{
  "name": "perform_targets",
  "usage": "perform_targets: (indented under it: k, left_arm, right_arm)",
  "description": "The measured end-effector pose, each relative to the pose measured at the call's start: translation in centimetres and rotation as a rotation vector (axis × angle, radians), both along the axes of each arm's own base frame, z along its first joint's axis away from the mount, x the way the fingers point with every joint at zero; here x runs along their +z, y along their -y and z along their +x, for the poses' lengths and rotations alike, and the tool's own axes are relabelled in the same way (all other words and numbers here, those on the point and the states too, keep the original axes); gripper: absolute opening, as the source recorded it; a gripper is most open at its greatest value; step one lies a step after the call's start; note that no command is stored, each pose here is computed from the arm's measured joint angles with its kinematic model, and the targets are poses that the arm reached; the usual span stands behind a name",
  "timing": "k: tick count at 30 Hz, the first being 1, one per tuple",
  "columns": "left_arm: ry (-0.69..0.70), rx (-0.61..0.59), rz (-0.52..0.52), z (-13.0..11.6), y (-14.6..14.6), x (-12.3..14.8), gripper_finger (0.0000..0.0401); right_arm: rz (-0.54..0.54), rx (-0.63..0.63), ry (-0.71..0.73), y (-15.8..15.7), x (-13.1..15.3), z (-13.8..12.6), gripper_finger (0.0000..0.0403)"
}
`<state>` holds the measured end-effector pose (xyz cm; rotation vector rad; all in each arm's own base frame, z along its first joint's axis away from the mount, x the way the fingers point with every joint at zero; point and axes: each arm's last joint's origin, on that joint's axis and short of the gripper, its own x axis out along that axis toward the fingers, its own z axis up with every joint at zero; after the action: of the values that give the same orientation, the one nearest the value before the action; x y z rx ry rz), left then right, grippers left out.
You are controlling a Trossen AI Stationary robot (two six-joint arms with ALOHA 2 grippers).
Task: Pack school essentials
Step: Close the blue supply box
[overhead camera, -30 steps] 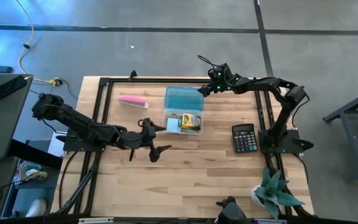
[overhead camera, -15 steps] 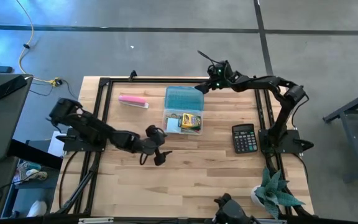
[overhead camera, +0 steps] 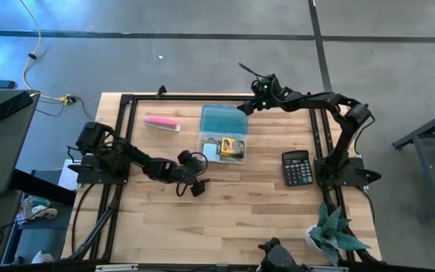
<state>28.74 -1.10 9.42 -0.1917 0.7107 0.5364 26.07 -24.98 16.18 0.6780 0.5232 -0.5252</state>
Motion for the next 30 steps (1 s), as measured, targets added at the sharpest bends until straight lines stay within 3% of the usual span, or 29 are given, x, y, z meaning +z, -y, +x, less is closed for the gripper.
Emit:
perform_targets:
  k: [12,22,30]
  left_arm:
    - [0.001,-0.001,-0.008,0.0,-0.1,0.0,0.04]
    - [0.005,-0.003,-0.01,0.1,-0.1,0.0,0.04]
    - [0.012,-0.003,-0.011,0.1,-0.1,0.1,0.04]
  right_arm:
    - [-0.004,-0.003,-0.006,-0.3,-2.8,1.8,0.0393]
    - [0.096,0.082,0.084,-0.2,-2.6,1.7,0.0394]
    - [0.083,0.113,0.091,0.0,-2.6,1.5,0.0394]
